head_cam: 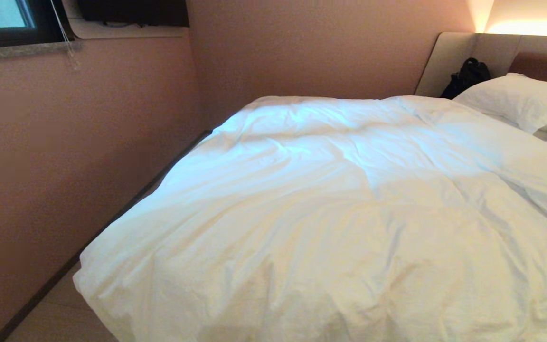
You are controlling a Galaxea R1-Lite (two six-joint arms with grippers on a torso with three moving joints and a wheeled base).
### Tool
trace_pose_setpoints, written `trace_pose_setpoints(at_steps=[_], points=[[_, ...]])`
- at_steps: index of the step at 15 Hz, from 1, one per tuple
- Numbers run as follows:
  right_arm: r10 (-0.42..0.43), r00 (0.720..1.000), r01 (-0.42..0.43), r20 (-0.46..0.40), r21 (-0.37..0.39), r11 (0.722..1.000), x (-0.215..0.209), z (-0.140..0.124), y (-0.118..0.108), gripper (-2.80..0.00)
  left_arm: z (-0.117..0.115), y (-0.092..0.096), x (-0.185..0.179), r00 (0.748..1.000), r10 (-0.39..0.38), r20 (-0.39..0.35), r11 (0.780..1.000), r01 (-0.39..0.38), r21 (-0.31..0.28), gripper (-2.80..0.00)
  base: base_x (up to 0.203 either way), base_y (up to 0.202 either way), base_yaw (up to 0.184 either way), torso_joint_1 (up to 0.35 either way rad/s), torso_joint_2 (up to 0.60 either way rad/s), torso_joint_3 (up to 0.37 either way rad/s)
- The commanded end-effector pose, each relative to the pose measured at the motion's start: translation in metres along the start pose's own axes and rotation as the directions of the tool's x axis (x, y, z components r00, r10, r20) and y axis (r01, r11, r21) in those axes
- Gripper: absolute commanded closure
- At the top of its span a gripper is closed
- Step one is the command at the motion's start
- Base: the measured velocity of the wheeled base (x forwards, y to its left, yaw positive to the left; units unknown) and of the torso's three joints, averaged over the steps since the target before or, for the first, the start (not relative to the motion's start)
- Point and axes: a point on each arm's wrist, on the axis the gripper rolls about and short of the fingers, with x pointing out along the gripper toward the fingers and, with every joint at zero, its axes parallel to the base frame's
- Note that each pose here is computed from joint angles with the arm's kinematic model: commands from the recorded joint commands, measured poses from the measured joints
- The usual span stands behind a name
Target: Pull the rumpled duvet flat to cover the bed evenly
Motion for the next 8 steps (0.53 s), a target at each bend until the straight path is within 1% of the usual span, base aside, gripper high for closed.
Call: trace_pose_setpoints(at_steps=[1,8], points=[[0.0,1.0,0.0,-0.001,0.0,1.0,0.0,0.0001,0.0,0.0,-0.0003,0.0005,0.0011,1.0,-0.002,-0.012,1.0,0.001,-0.006,0.0,0.0,0.0,0.0,0.0,0.0,0.0],[-0.001,1.0,0.001,-0.001,0.0,1.0,0.0,0.0001,0.0,0.0,-0.0023,0.0005,0.0008,1.0,-0.003,-0.012,1.0,0.003,-0.005,0.0,0.0,0.0,0.0,0.0,0.0,0.0]])
